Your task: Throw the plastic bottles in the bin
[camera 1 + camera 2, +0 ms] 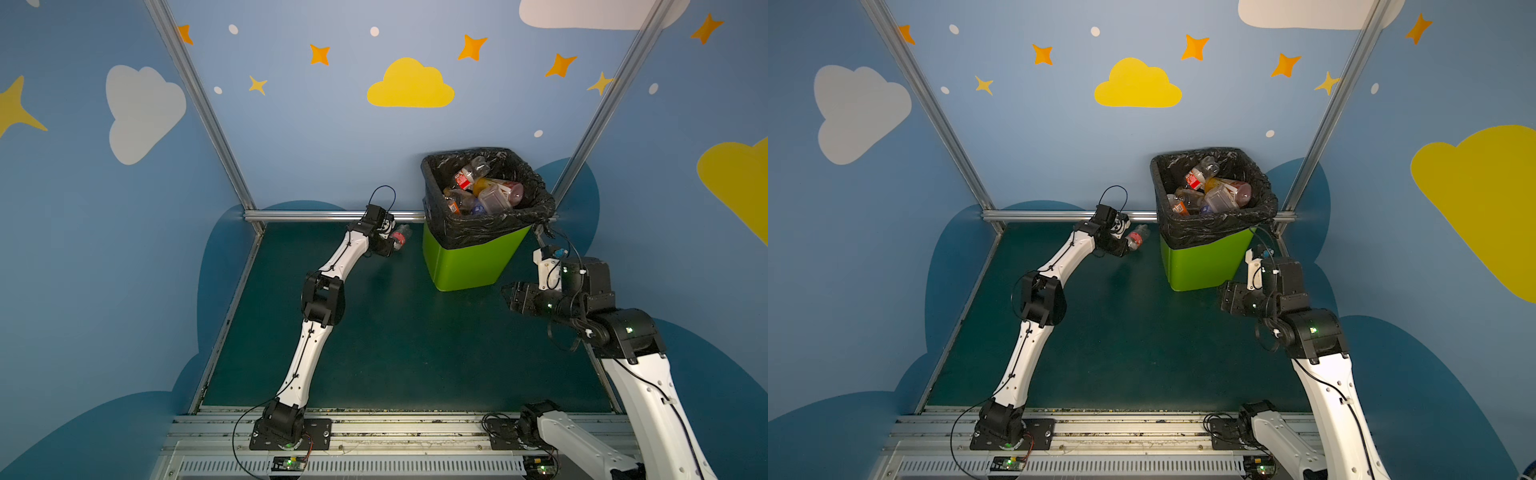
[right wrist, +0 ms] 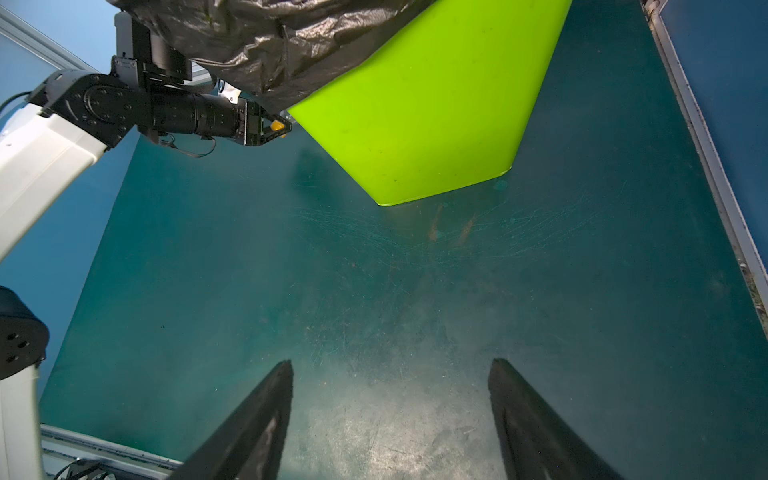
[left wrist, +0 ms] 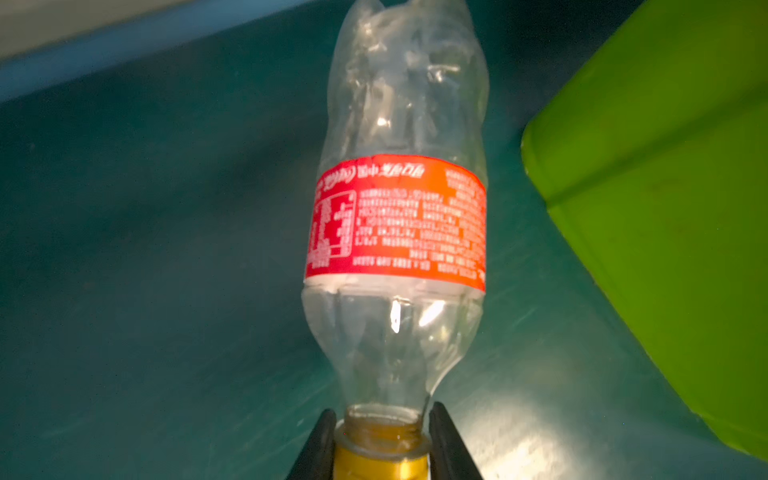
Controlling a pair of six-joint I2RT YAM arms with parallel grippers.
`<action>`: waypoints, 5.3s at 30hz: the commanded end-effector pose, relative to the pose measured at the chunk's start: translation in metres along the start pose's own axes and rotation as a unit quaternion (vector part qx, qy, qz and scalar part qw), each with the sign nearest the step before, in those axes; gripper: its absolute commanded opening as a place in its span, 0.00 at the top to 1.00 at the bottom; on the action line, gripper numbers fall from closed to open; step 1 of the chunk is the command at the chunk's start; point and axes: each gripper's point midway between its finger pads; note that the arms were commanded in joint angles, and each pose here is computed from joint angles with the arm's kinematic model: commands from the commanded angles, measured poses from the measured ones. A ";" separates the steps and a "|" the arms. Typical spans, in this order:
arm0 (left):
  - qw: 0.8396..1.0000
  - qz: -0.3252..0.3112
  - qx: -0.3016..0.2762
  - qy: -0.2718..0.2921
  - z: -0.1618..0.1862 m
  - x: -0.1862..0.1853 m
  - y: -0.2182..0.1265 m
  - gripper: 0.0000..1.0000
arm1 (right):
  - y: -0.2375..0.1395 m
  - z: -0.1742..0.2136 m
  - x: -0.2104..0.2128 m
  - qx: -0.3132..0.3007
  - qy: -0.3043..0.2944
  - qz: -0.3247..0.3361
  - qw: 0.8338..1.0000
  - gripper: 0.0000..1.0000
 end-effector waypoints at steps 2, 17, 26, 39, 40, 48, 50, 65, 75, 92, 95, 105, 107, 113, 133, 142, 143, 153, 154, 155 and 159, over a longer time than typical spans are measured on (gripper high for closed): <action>1.000 -0.002 -0.015 -0.003 -0.008 -0.004 -0.068 0.75 | -0.003 -0.003 0.001 -0.007 -0.008 -0.004 1.000 0.25; 0.989 -0.051 -0.101 -0.098 0.042 0.027 -0.269 0.75 | 0.020 -0.033 0.016 -0.025 -0.012 -0.054 0.998 0.25; 0.950 0.138 -0.276 0.056 -0.040 -0.121 -0.388 0.74 | 0.029 -0.062 0.027 -0.042 -0.024 -0.088 0.995 0.25; 0.898 0.269 -0.347 0.026 -0.134 -0.215 -0.343 0.00 | 0.022 -0.053 0.026 -0.023 -0.026 -0.084 0.996 0.25; 0.899 0.263 -0.349 0.026 -0.132 -0.215 -0.352 0.00 | 0.020 -0.051 0.025 -0.022 -0.028 -0.080 0.996 0.25; 0.909 0.211 -0.355 0.051 -0.098 -0.207 -0.392 0.00 | 0.020 -0.047 0.022 -0.029 -0.027 -0.078 0.996 0.25; 0.920 0.181 -0.343 0.049 -0.088 -0.198 -0.393 0.00 | 0.017 -0.051 0.021 -0.038 -0.032 -0.075 0.996 0.24; 0.938 0.033 -0.316 -0.135 0.018 -0.054 -0.395 0.00 | 0.001 -0.051 -0.055 -0.061 0.067 0.070 0.993 0.19; 0.930 -0.069 -0.243 -0.268 0.083 0.052 -0.358 0.00 | 0.071 -0.074 -0.163 -0.097 0.330 0.014 0.939 0.32; 0.935 -0.073 -0.170 -0.302 0.062 0.095 -0.269 0.00 | 0.284 -0.132 -0.208 -0.026 0.378 -0.200 0.904 0.33; 0.938 -0.064 -0.155 -0.304 0.053 0.094 -0.254 0.00 | 0.305 -0.123 -0.184 -0.001 0.372 -0.219 0.902 0.33; 0.944 -0.026 -0.118 -0.306 0.022 0.089 -0.206 0.00 | 0.314 -0.099 -0.098 0.045 0.333 -0.286 0.897 0.33; 0.946 -0.022 -0.108 -0.306 0.018 0.087 -0.198 0.00 | 0.314 -0.099 -0.071 0.055 0.317 -0.306 0.896 0.33; 0.948 -0.019 -0.108 -0.299 -0.002 0.085 -0.187 0.00 | 0.323 -0.100 -0.009 0.075 0.280 -0.355 0.889 0.33; 0.947 -0.096 -0.087 -0.294 0.013 0.115 -0.183 0.00 | 0.268 -0.074 -0.027 0.059 0.251 -0.240 0.936 0.29; 0.896 -0.179 -0.230 -0.334 0.057 0.181 -0.289 0.00 | 0.184 -0.088 -0.083 -0.032 0.123 -0.126 0.984 0.21; 0.894 -0.188 -0.245 -0.324 0.063 0.183 -0.300 0.00 | 0.174 -0.093 -0.081 -0.046 0.105 -0.119 0.986 0.15; 0.896 -0.198 -0.257 -0.303 0.136 0.215 -0.267 0.00 | 0.130 -0.084 -0.065 -0.120 0.037 -0.078 0.989 0.06; 0.900 -0.179 -0.265 -0.296 0.140 0.213 -0.255 0.00 | 0.131 -0.078 -0.067 -0.114 0.039 -0.072 0.990 0.06; 0.898 -0.167 -0.276 -0.300 0.145 0.214 -0.245 0.00 | 0.132 -0.073 -0.068 -0.108 0.041 -0.066 0.991 0.06; 0.901 -0.126 -0.319 -0.267 0.153 0.212 -0.217 0.00 | 0.134 -0.063 -0.073 -0.102 0.042 -0.052 0.992 0.06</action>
Point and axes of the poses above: each gripper's point midway between its finger pads, its own y axis out along the fingers, its own x axis along the line the jaws close on, z = x × y, and after that the axes turned 15 degrees about -y, right-handed
